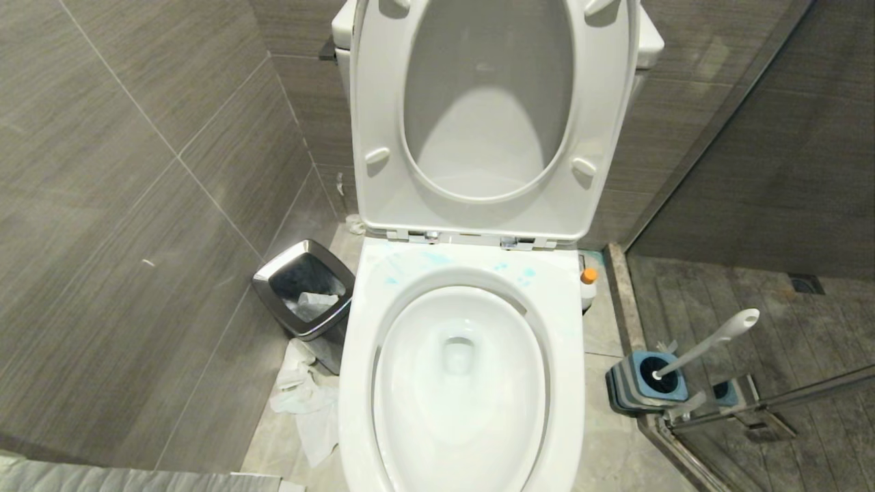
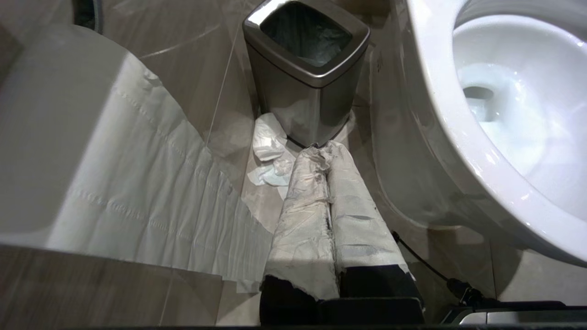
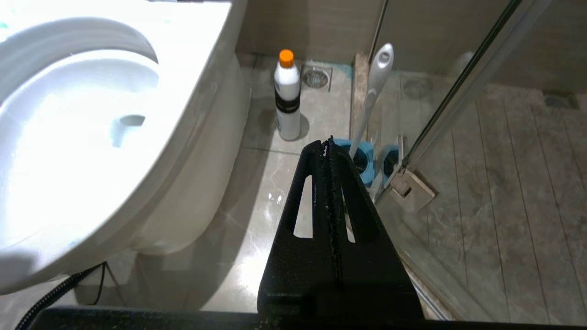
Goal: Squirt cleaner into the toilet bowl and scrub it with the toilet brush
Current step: Pour in the cleaning agent
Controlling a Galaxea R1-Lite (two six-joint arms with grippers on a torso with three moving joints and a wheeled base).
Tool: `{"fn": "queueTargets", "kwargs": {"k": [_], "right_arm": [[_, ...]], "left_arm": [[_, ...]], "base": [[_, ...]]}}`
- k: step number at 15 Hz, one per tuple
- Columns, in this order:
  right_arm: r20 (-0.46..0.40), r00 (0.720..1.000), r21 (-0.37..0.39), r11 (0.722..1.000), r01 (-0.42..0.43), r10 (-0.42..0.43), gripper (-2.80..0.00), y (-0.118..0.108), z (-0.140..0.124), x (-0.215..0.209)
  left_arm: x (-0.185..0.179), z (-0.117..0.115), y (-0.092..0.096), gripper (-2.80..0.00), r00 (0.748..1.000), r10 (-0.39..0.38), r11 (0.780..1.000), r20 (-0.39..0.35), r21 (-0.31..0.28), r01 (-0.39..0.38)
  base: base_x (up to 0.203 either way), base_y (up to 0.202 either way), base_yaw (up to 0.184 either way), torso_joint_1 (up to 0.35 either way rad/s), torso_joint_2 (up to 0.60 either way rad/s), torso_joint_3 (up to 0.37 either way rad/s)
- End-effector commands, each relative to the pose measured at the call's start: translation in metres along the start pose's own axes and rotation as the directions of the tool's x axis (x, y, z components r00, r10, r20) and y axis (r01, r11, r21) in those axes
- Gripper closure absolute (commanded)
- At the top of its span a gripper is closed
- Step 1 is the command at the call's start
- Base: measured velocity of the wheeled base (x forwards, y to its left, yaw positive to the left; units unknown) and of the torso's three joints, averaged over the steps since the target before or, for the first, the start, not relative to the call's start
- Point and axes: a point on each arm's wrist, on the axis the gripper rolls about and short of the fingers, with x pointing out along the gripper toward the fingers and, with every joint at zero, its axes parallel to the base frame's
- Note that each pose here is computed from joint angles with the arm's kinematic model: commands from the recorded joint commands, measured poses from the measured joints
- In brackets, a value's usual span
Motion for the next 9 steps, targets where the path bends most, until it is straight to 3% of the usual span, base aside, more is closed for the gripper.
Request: {"fn": "queueTargets", "kwargs": {"k": [1, 9], "right_arm": [[-0.025, 1.0, -0.001, 1.0, 0.001, -0.001, 0.0, -0.0003, -0.0068, 0.0016], [-0.025, 1.0, -0.001, 1.0, 0.002, -0.002, 0.0, -0.0002, -0.0068, 0.0016]], "left_arm": [[0.0002, -0.0004, 0.0, 0.0, 1.0, 0.0, 1.0, -0.002, 0.0, 0.0], [0.0002, -0.0004, 0.0, 0.0, 1.0, -0.002, 1.0, -0.002, 0.003, 0.002]], "base": [[0.0, 0.0, 0.0, 0.002, 0.0, -0.199], [0.0, 0.0, 0.0, 0.004, 0.0, -0.179]]}}
